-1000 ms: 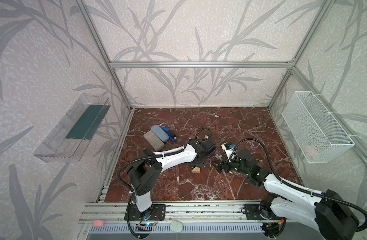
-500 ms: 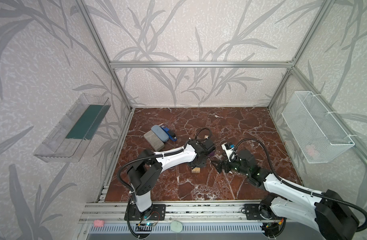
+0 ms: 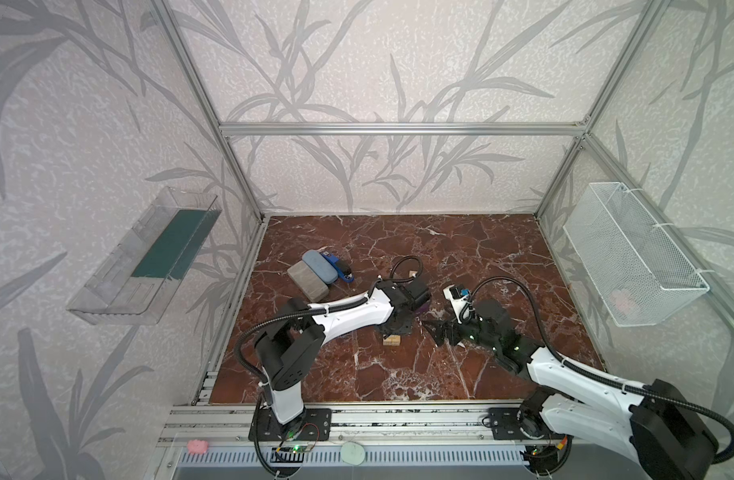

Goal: Build the wood block tower
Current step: 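Lower the held block against the block group with the left gripper, then open the left gripper and move it toward the lime-green block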

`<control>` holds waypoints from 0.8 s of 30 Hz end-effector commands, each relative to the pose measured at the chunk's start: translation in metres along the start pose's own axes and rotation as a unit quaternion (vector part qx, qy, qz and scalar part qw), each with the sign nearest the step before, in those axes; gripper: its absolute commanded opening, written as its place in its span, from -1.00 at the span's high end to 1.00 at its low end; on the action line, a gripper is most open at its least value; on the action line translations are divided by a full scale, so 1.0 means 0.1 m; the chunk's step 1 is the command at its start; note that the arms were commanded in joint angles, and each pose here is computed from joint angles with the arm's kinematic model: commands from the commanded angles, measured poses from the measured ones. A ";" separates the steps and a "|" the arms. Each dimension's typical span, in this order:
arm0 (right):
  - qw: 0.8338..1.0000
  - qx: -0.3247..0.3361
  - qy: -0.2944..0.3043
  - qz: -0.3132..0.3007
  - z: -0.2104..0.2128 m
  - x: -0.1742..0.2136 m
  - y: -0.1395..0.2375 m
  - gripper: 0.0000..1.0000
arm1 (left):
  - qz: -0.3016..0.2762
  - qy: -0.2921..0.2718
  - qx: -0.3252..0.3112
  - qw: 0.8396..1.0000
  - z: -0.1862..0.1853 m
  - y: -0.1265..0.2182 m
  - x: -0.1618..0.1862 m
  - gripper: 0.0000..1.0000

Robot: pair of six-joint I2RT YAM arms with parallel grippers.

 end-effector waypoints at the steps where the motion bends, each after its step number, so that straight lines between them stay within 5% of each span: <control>1: 1.000 0.005 0.000 -0.006 -0.01 -0.04 0.02 -0.98 | 0.005 0.010 -0.015 1.000 0.05 -0.06 0.02 0.29; 11: 1.000 0.004 0.000 -0.005 -0.01 -0.03 0.02 -0.98 | 0.000 0.010 -0.018 1.000 0.07 0.00 0.00 0.25; 24: 1.000 -0.002 -0.008 0.003 0.01 -0.05 -0.01 -0.98 | -0.056 -0.005 0.022 0.998 0.12 0.50 -0.19 -0.19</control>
Point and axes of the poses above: each gripper's point midway between its finger pads, its own y axis back along the fingers, its own z axis along the line the jaws close on, x = y × z, the point moved 4 cm from there along y, back along the fingers, and after that the axes turned 5 degrees about y, right-handed, at the moved point
